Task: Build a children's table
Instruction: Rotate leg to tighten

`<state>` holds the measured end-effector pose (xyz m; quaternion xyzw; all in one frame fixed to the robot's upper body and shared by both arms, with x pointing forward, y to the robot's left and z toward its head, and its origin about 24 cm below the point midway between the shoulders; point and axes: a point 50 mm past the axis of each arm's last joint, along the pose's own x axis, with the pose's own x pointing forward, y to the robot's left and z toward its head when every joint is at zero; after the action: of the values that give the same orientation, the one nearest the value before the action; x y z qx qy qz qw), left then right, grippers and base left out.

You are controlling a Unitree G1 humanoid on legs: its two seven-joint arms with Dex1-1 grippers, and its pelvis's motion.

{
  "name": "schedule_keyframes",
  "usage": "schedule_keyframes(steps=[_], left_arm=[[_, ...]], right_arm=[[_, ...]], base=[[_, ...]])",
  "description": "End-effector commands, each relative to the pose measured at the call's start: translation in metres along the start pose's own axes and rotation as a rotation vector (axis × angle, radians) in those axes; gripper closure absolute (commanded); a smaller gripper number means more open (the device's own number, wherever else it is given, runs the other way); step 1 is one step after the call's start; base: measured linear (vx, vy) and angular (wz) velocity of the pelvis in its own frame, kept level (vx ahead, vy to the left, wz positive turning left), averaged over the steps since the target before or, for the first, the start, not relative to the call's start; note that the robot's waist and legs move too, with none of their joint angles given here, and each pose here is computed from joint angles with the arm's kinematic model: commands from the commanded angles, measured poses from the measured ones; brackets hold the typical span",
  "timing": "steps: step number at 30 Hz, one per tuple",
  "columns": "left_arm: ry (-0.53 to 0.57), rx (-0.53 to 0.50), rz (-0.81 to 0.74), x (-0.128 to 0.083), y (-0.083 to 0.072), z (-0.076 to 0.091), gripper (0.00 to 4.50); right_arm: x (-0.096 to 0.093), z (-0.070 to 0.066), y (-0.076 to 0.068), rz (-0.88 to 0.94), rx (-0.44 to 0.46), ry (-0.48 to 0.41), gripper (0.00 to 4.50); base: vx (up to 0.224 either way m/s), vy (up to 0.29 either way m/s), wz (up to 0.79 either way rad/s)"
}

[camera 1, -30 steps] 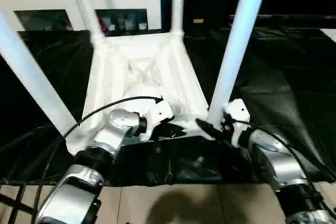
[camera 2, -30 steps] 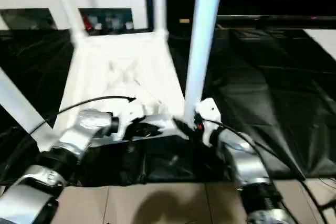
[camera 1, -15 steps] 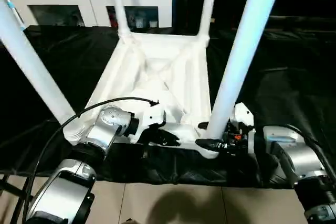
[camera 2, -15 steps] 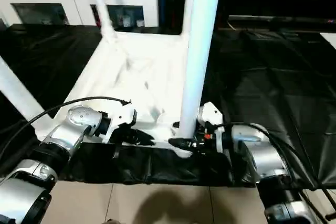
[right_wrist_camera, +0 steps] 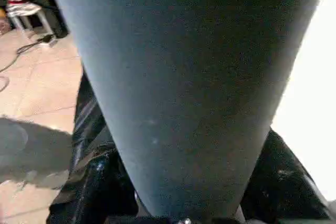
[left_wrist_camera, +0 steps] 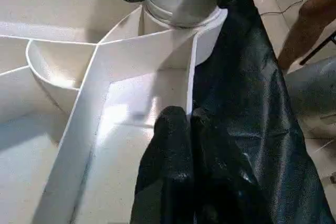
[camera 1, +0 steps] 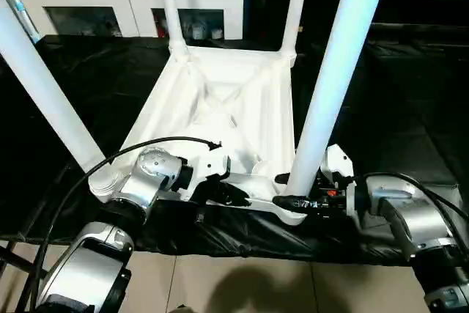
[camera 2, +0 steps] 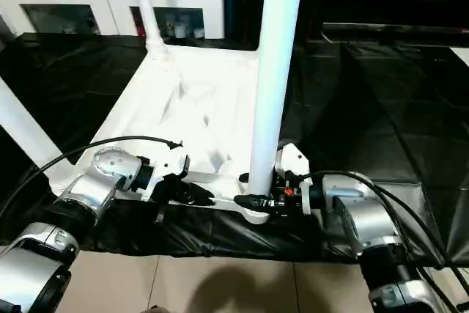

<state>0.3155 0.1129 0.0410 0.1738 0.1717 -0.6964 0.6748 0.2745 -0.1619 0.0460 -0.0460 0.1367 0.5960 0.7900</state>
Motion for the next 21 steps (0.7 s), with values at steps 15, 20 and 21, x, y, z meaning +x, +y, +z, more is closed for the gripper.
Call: schedule_keyframes(steps=[15, 20, 21], left_arm=[[-0.1, -0.07, 0.309, 0.051, 0.005, 0.027, 4.5], [-0.081, -0.057, 0.341, 0.051, 0.007, 0.028, 4.5], [-0.08, -0.057, 0.345, 0.05, 0.007, 0.028, 4.5]], right_arm=[[0.053, -0.032, -0.011, -0.783, 0.287, -0.065, 2.56], [0.063, -0.025, -0.01, -0.849, 0.258, -0.072, 2.21], [0.064, -0.025, -0.01, -0.86, 0.262, -0.079, 2.0]], base=[[0.0, 0.0, 0.0], [0.0, 0.0, 0.0], [0.0, 0.0, 0.0]])
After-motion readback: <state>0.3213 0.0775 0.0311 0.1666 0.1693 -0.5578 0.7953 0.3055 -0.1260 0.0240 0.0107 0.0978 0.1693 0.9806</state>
